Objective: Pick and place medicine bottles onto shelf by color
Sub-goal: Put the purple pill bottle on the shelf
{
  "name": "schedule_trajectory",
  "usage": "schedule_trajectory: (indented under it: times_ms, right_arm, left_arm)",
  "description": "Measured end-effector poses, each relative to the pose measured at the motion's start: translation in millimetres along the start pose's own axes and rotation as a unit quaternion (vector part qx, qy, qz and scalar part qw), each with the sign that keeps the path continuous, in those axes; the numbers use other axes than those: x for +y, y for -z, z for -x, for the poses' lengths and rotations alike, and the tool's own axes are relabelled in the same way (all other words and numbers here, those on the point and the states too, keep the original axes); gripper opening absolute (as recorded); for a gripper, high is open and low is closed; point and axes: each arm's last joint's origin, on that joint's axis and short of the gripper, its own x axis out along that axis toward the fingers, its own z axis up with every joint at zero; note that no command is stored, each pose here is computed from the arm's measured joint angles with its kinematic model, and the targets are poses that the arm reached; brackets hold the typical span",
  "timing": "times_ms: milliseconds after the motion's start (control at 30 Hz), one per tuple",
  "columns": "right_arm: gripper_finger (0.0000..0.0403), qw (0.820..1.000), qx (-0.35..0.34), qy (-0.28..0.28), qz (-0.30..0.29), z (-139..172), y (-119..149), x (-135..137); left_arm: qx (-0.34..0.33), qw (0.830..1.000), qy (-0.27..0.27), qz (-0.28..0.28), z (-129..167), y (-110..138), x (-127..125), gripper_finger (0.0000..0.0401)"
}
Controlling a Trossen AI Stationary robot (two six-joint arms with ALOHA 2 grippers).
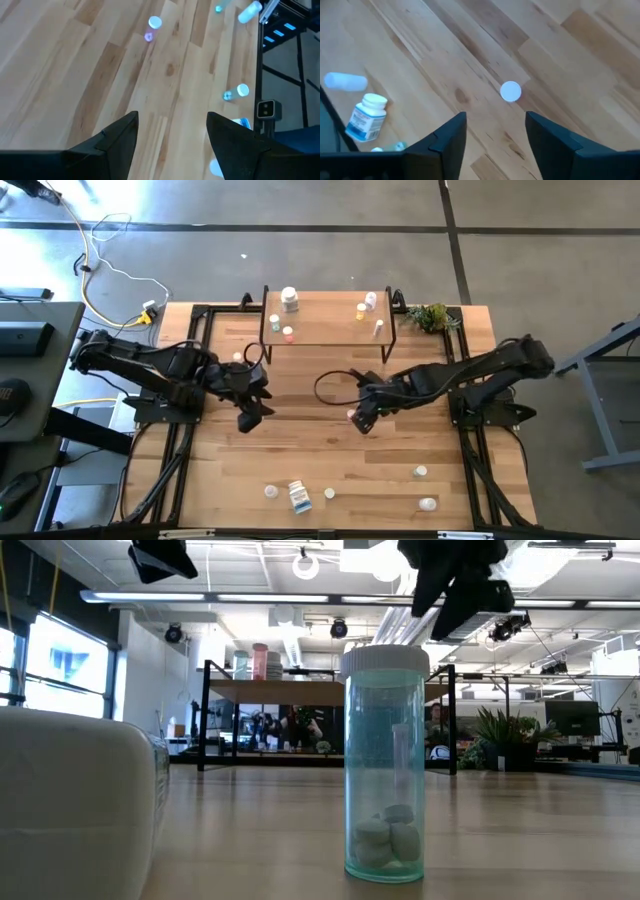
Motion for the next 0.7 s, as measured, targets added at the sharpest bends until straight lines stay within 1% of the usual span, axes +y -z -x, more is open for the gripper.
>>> schedule_trajectory:
  times_ms: [100, 200, 333, 433, 567, 700]
  right_arm:
    - [0.0223, 1.0, 0.013, 0.018, -0.009, -15, 2, 2]
    - [0.0237, 0.999, 0.025, 0.034, -0.005, -31, 3, 5]
    - [0.024, 0.998, 0.032, 0.047, -0.003, -53, 5, 8]
    - [0.024, 0.998, 0.019, 0.058, -0.003, -65, 5, 10]
    - [0.024, 0.997, 0.012, 0.07, -0.01, -75, 5, 11]
    - [0.024, 0.996, 0.01, 0.092, -0.012, -85, 7, 10]
  left_arm:
    - [0.001, 1.0, 0.002, -0.003, 0, 1, -2, 0.0227]
    - [0.002, 1.0, 0.003, -0.005, 0, 2, -3, 0.0227]
    - [0.001, 1.0, 0.001, -0.005, 0, 3, -4, 0.0227]
    - [-0.001, 1.0, -0.001, -0.007, 0, 3, -5, 0.0227]
    - [-0.002, 1.0, -0.002, -0.008, 0, 4, -5, 0.0227]
    - [-0.002, 1.0, -0.004, -0.008, 0, 4, -5, 0.0227]
